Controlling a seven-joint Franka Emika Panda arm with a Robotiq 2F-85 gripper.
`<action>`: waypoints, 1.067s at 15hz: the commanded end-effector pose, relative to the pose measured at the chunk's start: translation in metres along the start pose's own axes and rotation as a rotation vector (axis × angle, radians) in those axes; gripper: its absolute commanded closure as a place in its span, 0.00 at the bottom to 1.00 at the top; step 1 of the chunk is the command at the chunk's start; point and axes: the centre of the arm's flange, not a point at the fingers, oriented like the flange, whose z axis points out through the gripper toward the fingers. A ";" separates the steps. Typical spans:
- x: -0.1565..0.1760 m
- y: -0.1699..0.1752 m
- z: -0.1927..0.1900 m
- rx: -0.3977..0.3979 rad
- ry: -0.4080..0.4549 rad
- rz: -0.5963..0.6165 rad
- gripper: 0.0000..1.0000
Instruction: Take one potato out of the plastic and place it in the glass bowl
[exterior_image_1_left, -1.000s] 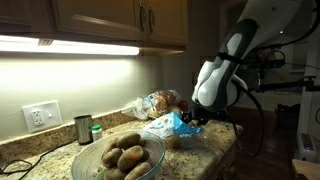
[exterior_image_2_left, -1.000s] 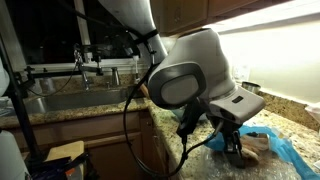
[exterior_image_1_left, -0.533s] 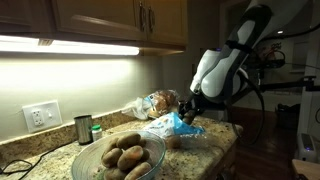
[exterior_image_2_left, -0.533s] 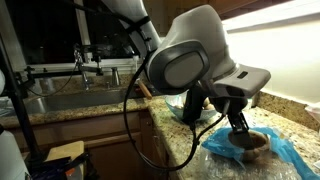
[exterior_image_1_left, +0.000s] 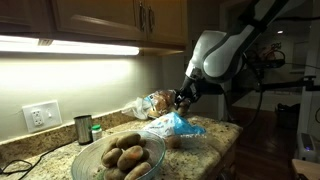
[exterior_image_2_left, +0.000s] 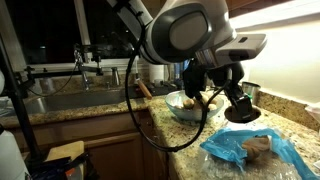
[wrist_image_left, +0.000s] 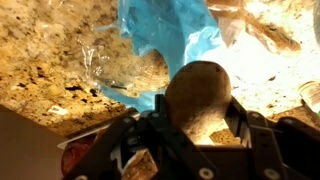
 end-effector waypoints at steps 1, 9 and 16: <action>0.018 -0.016 -0.040 0.015 -0.018 -0.097 0.66; 0.042 -0.075 -0.057 0.114 -0.045 -0.365 0.66; 0.052 -0.127 -0.053 0.183 -0.086 -0.543 0.66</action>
